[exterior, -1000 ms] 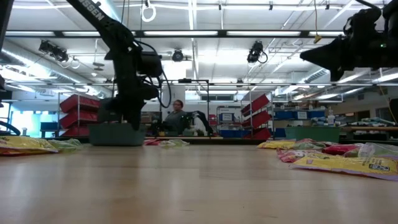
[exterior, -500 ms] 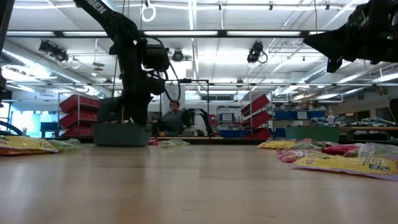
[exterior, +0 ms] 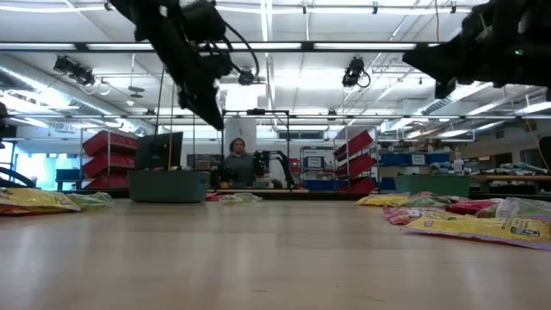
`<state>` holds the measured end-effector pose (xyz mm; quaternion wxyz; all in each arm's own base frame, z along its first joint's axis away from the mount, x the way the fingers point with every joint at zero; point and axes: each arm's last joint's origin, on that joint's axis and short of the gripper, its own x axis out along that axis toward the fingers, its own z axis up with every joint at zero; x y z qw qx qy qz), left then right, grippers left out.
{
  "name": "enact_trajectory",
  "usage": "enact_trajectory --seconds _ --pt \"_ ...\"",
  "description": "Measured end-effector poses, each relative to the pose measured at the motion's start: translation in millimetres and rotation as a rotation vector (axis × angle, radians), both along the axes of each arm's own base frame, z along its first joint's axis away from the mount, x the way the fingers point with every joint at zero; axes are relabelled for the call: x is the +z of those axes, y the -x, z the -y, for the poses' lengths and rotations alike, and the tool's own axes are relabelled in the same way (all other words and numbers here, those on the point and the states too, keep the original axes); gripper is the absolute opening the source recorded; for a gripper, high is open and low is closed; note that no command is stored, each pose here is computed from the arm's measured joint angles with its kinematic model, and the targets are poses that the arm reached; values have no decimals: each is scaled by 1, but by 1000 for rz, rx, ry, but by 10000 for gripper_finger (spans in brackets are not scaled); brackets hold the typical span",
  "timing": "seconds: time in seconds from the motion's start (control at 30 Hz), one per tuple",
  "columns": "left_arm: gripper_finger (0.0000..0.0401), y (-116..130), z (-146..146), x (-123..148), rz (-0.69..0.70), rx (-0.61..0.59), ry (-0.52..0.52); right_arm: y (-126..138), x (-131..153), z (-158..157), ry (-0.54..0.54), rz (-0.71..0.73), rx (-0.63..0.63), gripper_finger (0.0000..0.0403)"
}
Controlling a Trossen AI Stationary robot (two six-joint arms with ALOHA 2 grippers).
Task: Sort candy
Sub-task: Put the yellow candy into the dark blue bin
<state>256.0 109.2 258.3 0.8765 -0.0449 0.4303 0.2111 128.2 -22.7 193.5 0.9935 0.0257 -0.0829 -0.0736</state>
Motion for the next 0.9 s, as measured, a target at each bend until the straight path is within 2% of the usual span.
enact_trajectory --seconds 0.07,0.2,0.4,0.47,0.63,0.9 --pt "7 6 10 2 29 -13 10 -9 5 1 5 -30 5 0" --pt "11 17 33 2 21 -56 45 -32 15 1 8 -106 28 0" --pt "3 25 74 2 -63 -120 137 -71 22 -4 11 -206 80 0" --pt "2 31 89 -1 -134 -122 168 -83 21 -7 8 -237 102 0" --pt "2 45 127 -7 -276 -114 180 -108 14 -16 7 -302 126 6" --pt "2 64 177 -11 -344 -132 226 -138 7 -29 12 -340 172 32"
